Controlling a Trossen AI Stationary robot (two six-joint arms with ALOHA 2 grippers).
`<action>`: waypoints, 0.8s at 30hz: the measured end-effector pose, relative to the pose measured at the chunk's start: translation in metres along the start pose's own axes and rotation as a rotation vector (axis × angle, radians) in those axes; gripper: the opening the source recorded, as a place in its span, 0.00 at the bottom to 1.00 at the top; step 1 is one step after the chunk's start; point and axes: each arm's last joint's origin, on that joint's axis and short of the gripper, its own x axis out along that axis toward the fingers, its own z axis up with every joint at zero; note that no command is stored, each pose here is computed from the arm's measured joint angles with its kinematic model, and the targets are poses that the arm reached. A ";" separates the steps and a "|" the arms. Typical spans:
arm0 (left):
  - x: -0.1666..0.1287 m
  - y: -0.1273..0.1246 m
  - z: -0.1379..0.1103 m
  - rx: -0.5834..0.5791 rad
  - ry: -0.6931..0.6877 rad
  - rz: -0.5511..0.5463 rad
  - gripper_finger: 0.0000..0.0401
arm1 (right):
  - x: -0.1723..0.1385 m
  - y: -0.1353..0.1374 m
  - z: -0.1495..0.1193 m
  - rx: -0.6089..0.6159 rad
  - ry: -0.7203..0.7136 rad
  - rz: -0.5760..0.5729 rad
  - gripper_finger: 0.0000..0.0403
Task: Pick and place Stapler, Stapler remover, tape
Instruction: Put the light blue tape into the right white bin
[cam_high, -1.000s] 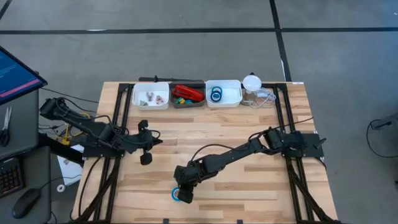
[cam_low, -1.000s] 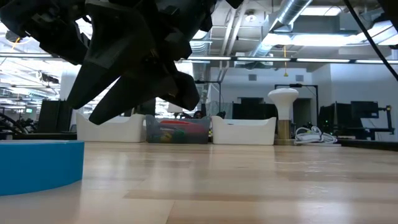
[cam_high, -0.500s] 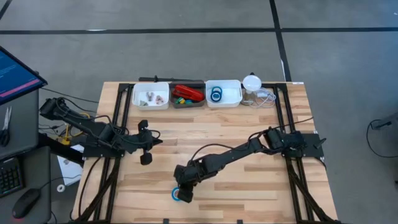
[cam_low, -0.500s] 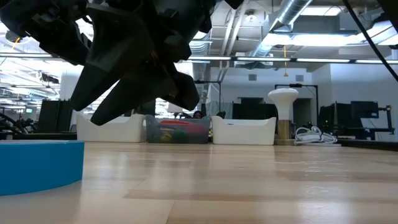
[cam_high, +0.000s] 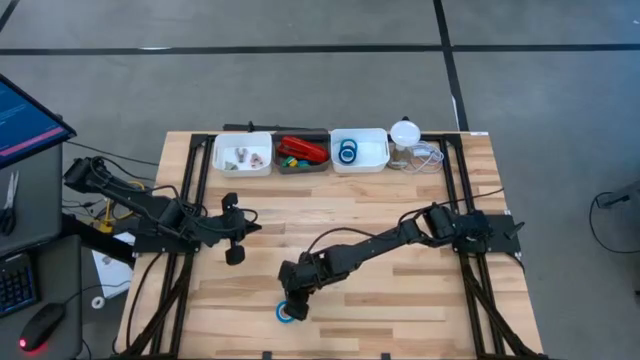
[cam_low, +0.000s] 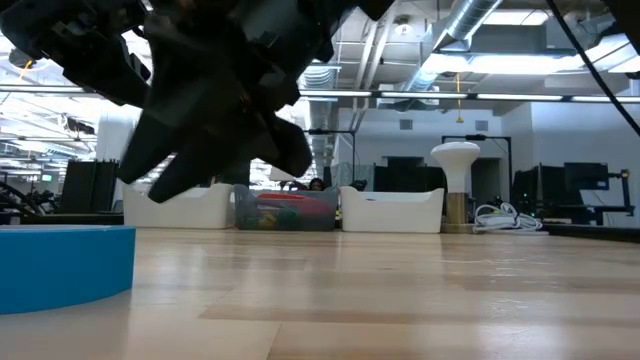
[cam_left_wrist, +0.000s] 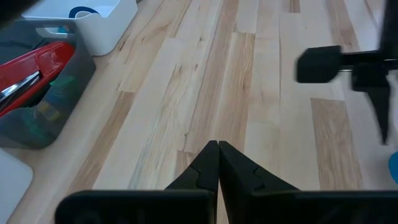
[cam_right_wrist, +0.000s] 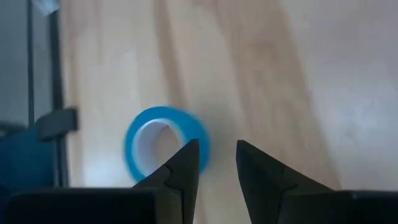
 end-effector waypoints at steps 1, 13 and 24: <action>0.000 0.000 0.000 0.000 0.000 0.000 0.00 | 0.000 0.003 -0.002 -0.028 0.000 0.009 0.24; 0.000 0.000 0.000 0.000 0.000 0.000 0.00 | -0.001 0.021 0.000 -0.087 -0.015 0.200 0.24; 0.000 0.000 0.000 0.000 0.000 0.000 0.00 | -0.001 0.028 -0.007 -0.030 0.026 0.218 0.27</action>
